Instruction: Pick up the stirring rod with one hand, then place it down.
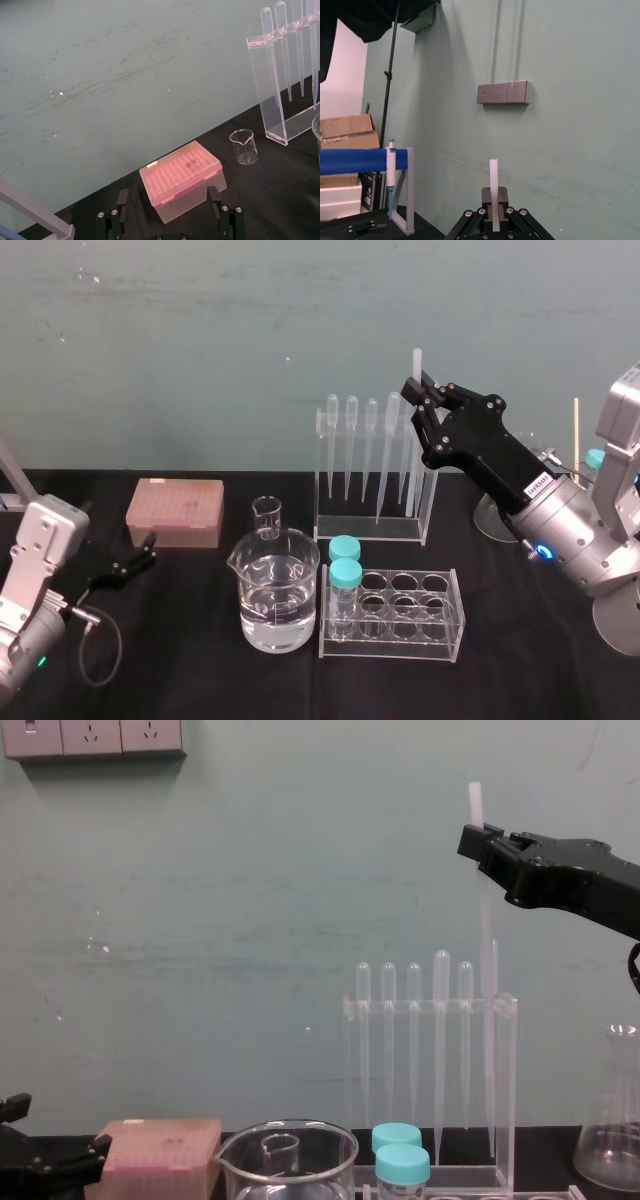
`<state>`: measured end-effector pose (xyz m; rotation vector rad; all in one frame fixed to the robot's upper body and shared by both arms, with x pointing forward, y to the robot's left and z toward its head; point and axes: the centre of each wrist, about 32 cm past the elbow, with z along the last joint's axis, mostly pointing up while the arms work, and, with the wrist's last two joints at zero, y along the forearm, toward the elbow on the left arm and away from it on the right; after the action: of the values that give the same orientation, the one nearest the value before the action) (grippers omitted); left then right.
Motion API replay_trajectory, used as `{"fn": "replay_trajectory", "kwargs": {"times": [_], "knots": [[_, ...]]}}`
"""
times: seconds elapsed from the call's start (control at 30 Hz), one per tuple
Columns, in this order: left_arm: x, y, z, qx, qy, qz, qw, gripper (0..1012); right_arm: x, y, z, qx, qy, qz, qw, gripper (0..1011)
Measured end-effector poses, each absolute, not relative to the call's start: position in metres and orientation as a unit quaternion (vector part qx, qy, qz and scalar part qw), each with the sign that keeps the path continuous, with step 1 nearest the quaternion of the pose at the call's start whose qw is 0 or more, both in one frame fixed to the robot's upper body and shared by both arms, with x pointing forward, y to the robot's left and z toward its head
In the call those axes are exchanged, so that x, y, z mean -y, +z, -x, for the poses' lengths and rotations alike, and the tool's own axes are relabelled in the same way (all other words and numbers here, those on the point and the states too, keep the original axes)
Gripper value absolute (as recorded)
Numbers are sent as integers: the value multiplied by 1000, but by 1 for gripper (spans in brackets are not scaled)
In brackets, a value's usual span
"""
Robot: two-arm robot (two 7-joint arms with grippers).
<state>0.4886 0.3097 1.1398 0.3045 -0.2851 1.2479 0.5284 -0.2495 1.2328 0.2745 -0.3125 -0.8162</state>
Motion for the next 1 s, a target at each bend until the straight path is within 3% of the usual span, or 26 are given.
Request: {"fn": "replay_trajectory", "kwargs": {"times": [1.0], "knots": [[-310,1140,-489,132,580,-141,791,1000,249,1229,-529,143,-390,-124,901,65]]}}
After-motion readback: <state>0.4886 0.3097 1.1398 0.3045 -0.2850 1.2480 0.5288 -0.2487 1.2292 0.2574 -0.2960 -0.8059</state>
